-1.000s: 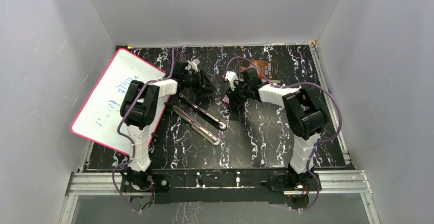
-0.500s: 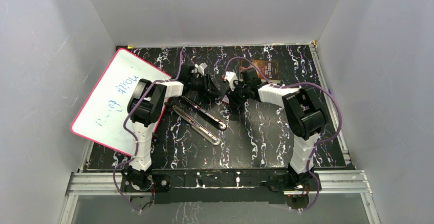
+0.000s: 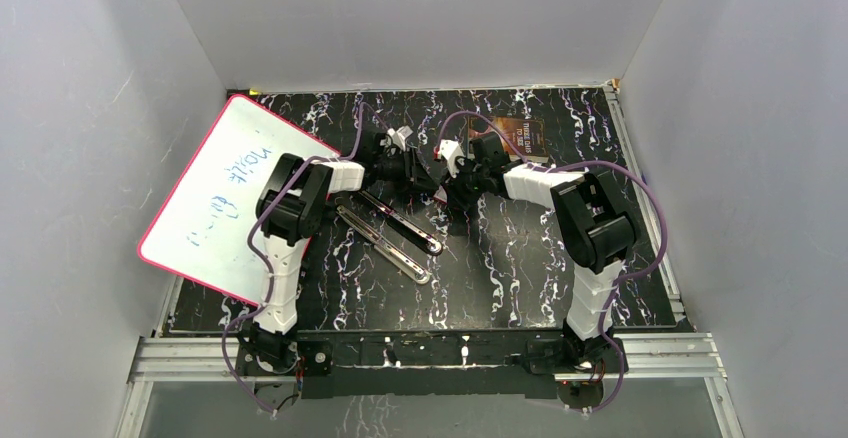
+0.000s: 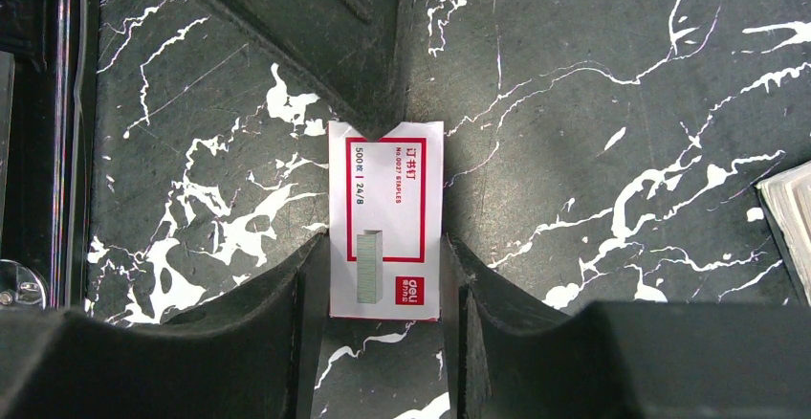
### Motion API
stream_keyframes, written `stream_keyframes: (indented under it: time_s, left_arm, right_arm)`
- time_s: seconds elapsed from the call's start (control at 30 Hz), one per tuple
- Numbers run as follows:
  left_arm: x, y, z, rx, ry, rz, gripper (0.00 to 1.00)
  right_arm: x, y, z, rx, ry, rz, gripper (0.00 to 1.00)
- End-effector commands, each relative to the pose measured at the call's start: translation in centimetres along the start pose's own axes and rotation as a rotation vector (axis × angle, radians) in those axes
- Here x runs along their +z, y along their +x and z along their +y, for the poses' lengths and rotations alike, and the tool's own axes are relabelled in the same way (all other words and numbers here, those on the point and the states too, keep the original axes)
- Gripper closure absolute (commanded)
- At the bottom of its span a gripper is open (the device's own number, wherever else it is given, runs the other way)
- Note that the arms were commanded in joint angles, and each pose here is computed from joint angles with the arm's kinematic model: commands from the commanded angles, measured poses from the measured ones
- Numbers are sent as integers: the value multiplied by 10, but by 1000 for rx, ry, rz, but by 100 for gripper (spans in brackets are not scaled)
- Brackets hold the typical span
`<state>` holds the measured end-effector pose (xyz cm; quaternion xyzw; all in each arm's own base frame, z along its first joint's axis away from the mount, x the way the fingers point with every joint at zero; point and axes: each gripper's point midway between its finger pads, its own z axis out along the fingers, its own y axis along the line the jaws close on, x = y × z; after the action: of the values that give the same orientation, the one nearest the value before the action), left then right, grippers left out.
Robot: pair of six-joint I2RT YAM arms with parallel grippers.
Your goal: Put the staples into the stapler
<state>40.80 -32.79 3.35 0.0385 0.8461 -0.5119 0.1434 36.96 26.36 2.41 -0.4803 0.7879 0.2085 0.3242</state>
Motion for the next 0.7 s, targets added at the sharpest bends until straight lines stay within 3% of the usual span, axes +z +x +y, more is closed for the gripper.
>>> stream_keyframes:
  time_s: [0.0,0.67]
  left_arm:
    - [4,-1,-12,20,43,18,75]
    - [8,-4,-25,38,97,11,78]
  right_arm:
    - [10,32,13,27,-35,115,50]
    - [11,34,15,25,-42,128,50]
